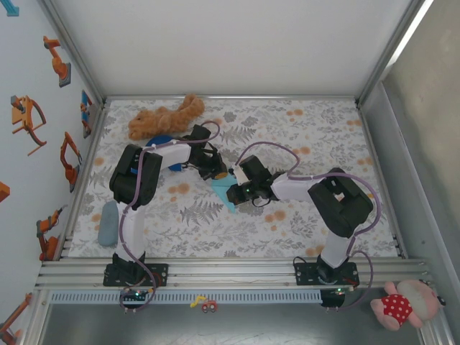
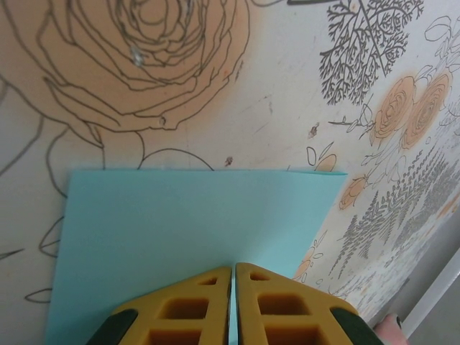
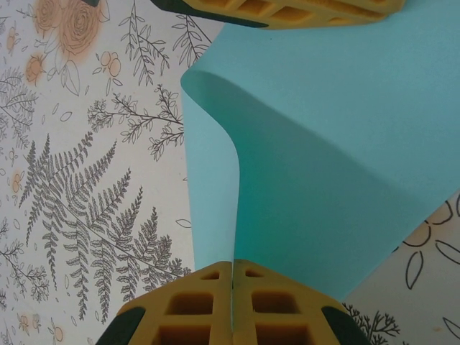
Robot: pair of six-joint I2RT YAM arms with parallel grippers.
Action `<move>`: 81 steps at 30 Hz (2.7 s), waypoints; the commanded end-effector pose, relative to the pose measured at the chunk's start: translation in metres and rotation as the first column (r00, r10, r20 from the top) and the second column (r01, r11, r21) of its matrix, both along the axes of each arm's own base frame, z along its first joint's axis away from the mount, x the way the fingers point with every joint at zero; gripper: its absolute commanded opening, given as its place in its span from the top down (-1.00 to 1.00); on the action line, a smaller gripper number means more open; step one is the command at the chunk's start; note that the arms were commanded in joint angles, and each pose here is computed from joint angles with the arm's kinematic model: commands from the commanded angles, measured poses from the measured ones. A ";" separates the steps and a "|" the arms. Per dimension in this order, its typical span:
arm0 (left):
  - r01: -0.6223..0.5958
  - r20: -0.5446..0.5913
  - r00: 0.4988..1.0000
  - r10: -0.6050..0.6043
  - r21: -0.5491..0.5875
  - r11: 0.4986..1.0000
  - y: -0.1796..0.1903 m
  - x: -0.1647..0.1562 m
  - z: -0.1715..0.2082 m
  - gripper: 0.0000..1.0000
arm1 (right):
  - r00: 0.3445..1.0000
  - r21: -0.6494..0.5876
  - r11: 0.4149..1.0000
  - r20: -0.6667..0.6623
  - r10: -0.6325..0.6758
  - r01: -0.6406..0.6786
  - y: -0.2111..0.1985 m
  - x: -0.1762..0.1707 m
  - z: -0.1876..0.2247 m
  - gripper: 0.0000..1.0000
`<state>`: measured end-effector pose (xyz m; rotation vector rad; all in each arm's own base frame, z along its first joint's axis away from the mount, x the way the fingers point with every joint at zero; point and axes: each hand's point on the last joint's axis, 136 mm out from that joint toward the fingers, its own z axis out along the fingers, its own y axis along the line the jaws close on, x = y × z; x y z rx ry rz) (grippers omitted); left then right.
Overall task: Fold a paper plane with a square sheet of paper (pick it up from the middle)
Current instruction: Third fold the triangle at the center of the table.
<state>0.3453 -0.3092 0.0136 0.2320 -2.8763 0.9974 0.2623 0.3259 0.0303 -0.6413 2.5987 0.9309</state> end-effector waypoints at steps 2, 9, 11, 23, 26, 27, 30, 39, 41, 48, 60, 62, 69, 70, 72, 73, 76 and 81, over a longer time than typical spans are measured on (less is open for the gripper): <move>0.028 -0.073 0.997 -0.023 0.071 0.997 0.009 -0.017 -0.027 0.77 | 1.000 -0.012 1.000 -0.006 -0.021 0.021 0.000 0.008 0.000 1.00; 0.032 -0.074 0.997 -0.027 0.069 0.997 0.008 -0.018 -0.027 0.77 | 1.000 -0.010 1.000 -0.014 -0.016 0.016 0.002 0.008 -0.001 1.00; 0.032 -0.076 0.997 -0.027 0.068 0.997 0.008 -0.018 -0.027 0.77 | 1.000 -0.011 1.000 -0.017 -0.015 0.014 0.003 0.008 -0.002 1.00; 0.032 -0.074 0.997 -0.027 0.067 0.997 0.008 -0.018 -0.026 0.77 | 0.999 -0.024 1.000 -0.038 -0.012 0.011 0.003 0.006 -0.009 1.00; 0.033 -0.074 0.997 -0.027 0.068 0.997 0.008 -0.018 -0.027 0.78 | 0.999 -0.030 0.999 -0.042 -0.014 0.012 0.002 0.006 -0.011 1.00; 0.033 -0.070 0.997 -0.028 0.067 0.997 0.008 -0.017 -0.026 0.78 | 0.999 -0.033 0.999 -0.043 -0.015 0.014 0.001 0.006 -0.012 1.00; 0.031 -0.070 0.997 -0.027 0.067 0.997 0.008 -0.017 -0.025 0.78 | 0.998 -0.048 0.999 -0.052 -0.020 0.017 -0.001 0.005 -0.016 1.00; 0.009 -0.030 1.000 -0.008 0.044 0.999 0.009 -0.008 -0.007 0.75 | 0.997 -0.084 0.996 -0.076 -0.026 0.020 -0.007 0.001 -0.029 1.00; -0.025 0.022 0.999 0.024 0.020 0.999 0.014 0.000 0.009 0.73 | 0.996 -0.093 0.995 -0.079 -0.030 0.022 -0.008 0.001 -0.031 1.00; -0.125 0.146 0.981 0.129 -0.041 0.991 0.041 0.012 0.055 0.54 | 0.996 -0.098 0.995 -0.087 -0.030 0.021 -0.009 0.000 -0.033 1.00; -0.195 0.081 0.976 0.203 -0.096 0.976 0.039 -0.036 0.046 0.67 | 0.995 -0.105 0.994 -0.094 -0.030 0.020 -0.009 0.000 -0.034 1.00; -0.189 0.073 0.978 0.195 -0.083 0.978 0.035 -0.045 0.042 0.69 | 0.995 -0.108 0.994 -0.094 -0.031 0.021 -0.009 0.000 -0.034 1.00; -0.163 0.043 0.985 0.166 -0.053 0.985 0.022 -0.060 0.026 0.75 | 0.994 -0.112 0.993 -0.101 -0.033 0.021 -0.009 0.000 -0.036 1.00; -0.163 0.037 0.986 0.165 -0.049 0.985 0.022 -0.061 0.024 0.76 | 0.994 -0.113 0.993 -0.101 -0.032 0.021 -0.009 0.000 -0.036 1.00; -0.159 0.029 0.987 0.160 -0.043 0.986 0.022 -0.063 0.020 0.77 | 0.994 -0.114 0.993 -0.102 -0.030 0.019 -0.009 0.000 -0.036 1.00; -0.156 0.020 0.987 0.157 -0.036 0.987 0.022 -0.065 0.017 0.77 | 0.994 -0.115 0.993 -0.101 -0.031 0.020 -0.009 0.000 -0.036 1.00; -0.152 0.011 0.988 0.152 -0.016 0.988 0.025 -0.066 0.011 0.78 | 0.994 -0.117 0.993 -0.103 -0.032 0.020 -0.009 0.001 -0.036 1.00; -0.154 0.001 0.988 0.154 0.024 0.988 0.030 -0.069 0.001 0.78 | 0.994 -0.120 0.993 -0.104 -0.033 0.021 -0.009 0.001 -0.037 1.00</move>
